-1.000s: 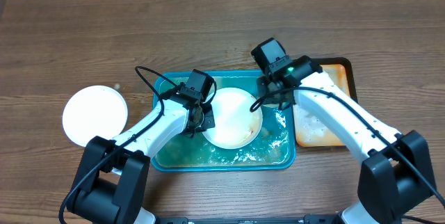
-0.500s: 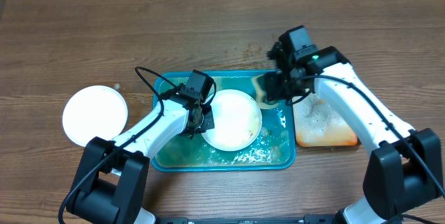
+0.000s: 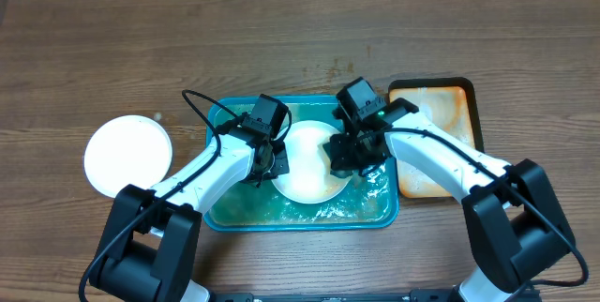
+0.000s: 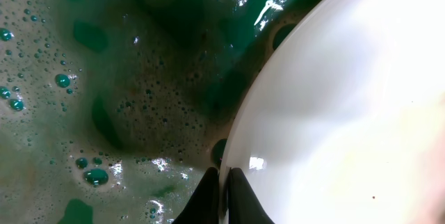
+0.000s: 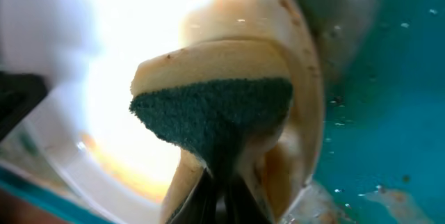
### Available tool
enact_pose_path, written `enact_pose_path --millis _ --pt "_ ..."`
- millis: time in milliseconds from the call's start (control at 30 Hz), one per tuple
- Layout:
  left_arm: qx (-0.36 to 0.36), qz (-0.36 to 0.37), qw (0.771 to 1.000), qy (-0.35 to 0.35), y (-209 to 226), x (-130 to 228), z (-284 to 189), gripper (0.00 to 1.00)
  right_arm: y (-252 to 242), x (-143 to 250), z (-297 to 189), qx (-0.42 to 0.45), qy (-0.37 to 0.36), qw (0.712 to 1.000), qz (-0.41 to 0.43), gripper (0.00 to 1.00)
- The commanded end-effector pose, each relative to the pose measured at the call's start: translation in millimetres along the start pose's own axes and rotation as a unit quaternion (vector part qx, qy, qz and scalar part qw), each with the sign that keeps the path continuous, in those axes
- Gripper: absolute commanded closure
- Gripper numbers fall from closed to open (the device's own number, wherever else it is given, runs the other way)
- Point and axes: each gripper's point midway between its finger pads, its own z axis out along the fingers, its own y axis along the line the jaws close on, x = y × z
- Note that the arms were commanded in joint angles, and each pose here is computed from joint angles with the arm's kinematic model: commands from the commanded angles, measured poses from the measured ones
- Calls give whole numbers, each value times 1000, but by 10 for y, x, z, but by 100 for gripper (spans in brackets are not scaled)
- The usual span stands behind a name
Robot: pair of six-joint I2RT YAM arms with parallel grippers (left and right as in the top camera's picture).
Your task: Clean dirty plates on tray and stack at the side
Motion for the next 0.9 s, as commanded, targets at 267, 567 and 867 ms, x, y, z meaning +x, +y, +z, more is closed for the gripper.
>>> enact_pose_path --millis 267,567,867 --pt "-29 1 999 17 130 134 85 96 -280 -336 32 72 -92 992 49 96" --pt "-30 1 999 21 137 153 84 96 -197 -716 -155 69 -165 983 41 96" --pt "-35 1 999 21 157 159 82 96 -347 -898 -921 57 -230 969 75 96"
